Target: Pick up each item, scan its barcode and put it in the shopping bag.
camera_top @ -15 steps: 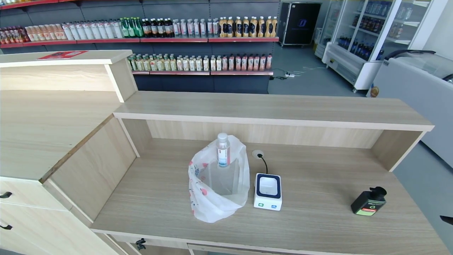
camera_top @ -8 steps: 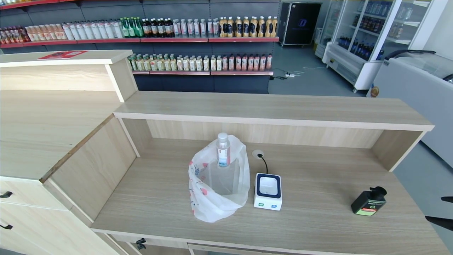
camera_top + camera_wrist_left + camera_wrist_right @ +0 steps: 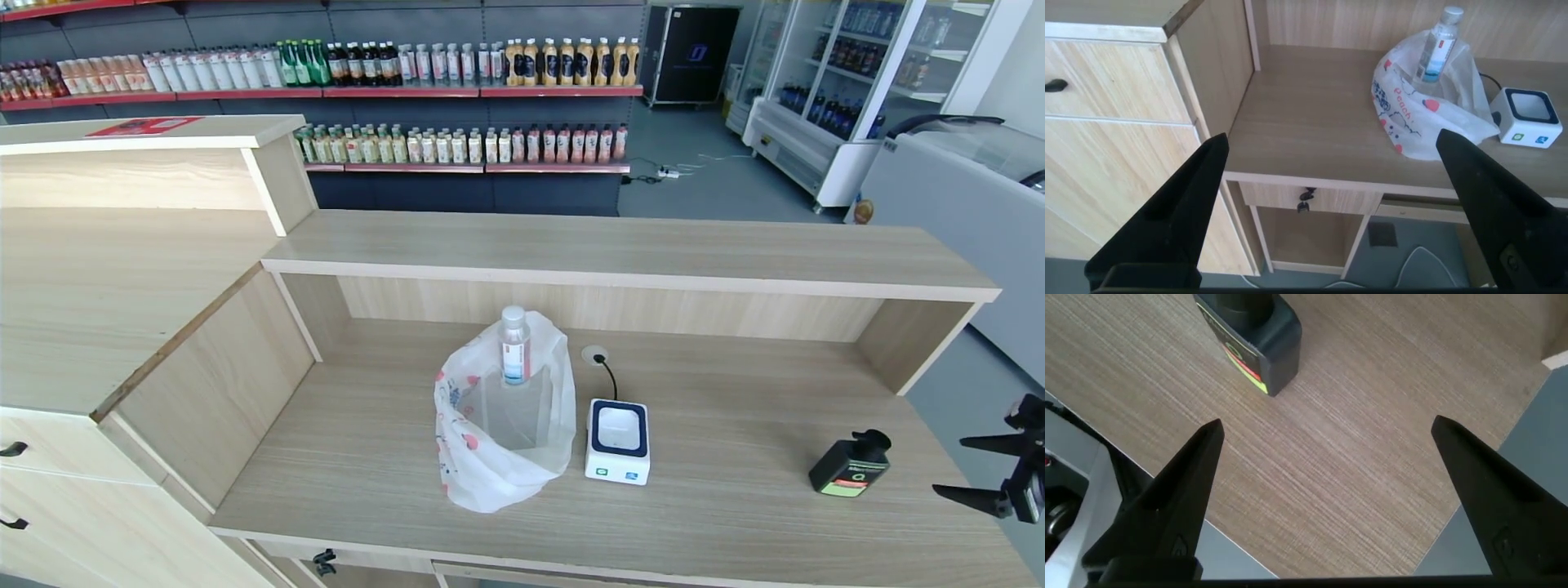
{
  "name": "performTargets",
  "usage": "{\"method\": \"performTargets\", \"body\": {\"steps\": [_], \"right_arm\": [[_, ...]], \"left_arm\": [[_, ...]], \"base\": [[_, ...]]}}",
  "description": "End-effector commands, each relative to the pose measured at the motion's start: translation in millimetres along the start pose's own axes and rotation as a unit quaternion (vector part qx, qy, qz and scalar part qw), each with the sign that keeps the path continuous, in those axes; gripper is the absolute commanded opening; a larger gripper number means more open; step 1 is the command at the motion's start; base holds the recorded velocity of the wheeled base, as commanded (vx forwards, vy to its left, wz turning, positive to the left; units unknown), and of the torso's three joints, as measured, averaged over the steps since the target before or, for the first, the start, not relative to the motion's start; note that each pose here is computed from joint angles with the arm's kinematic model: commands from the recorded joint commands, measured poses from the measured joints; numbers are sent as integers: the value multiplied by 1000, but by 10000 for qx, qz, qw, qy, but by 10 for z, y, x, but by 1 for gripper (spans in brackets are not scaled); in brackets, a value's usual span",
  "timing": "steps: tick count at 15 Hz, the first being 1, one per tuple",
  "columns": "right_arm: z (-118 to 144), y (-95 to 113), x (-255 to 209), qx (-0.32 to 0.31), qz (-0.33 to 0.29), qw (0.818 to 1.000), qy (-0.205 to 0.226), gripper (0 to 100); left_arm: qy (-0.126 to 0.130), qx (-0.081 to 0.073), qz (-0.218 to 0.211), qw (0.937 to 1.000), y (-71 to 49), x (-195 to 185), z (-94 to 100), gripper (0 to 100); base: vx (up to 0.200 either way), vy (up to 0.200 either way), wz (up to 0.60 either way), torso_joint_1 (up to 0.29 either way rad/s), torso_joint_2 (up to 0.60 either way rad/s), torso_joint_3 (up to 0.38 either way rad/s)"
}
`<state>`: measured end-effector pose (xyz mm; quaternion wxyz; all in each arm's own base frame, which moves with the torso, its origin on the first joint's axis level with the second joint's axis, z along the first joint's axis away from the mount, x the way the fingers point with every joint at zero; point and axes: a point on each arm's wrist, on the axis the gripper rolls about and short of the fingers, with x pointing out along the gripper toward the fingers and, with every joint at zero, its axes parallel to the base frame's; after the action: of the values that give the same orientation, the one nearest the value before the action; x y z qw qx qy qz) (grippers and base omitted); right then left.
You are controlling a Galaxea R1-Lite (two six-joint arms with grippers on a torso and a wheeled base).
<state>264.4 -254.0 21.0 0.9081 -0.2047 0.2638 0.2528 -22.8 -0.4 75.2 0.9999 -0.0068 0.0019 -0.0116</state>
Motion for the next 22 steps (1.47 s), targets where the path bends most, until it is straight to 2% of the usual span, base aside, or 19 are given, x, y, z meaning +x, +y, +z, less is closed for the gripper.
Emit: {"method": "performTargets", "body": {"steps": [1, 9, 10, 22], "right_arm": [[30, 1, 151, -96, 161, 9998, -34, 100], [89, 69, 439, -281, 525, 9982, -67, 100], [77, 81, 468, -266, 567, 9980, -66, 0], [116, 78, 514, -398, 571, 9975, -93, 0]], "left_arm": [[5, -1, 1, 10000, 0, 1, 0, 100], [5, -1, 1, 10000, 0, 1, 0, 100], [5, -1, 1, 10000, 0, 1, 0, 100], [5, -1, 1, 10000, 0, 1, 0, 100]], "base": [[0, 0, 0, 0, 0, 0], [0, 0, 0, 0, 0, 0], [0, 0, 0, 0, 0, 0], [0, 0, 0, 0, 0, 0]]}}
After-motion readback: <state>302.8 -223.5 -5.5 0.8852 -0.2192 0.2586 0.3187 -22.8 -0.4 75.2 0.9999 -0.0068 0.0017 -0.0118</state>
